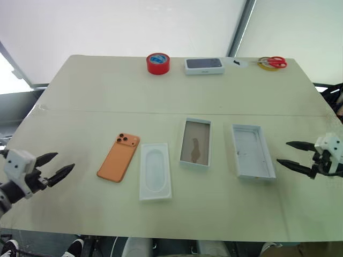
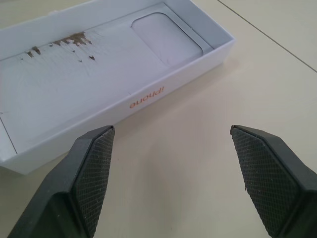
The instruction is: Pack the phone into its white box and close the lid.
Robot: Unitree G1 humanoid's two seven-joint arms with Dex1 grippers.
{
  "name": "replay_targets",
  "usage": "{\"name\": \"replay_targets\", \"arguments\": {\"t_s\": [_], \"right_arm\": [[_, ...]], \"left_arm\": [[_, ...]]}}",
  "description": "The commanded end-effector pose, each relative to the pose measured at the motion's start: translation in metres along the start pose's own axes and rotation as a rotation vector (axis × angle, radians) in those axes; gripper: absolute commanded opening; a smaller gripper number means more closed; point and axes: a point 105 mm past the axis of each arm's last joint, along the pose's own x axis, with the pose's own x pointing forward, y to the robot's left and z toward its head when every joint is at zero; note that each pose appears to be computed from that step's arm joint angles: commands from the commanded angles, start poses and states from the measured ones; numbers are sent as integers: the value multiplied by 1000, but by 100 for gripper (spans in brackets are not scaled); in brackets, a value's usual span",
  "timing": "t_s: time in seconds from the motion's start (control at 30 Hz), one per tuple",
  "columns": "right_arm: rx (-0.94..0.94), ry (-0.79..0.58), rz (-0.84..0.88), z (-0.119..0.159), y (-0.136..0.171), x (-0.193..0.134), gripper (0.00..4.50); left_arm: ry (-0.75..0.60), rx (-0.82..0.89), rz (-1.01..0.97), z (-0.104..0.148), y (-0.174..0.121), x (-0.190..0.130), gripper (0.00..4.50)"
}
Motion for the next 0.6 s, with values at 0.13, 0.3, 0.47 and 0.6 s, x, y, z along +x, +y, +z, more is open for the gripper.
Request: {"name": "replay_targets", "arguments": {"t_s": [0.13, 0.3, 0.47, 0.6], "right_arm": [[-54, -30, -49, 16, -11, -2, 391], [-73, -35, -48, 22, -13, 5, 391], [-66, -40, -35, 25, -10, 8, 391], [-86, -48, -48, 29, -11, 11, 391]], "left_arm": [[-59, 14, -11, 18, -7, 7, 384], [-64, 42, -53, 27, -12, 11, 384], [-63, 53, -70, 29, -13, 12, 384], [-103, 90, -52, 36, -10, 13, 384]]}}
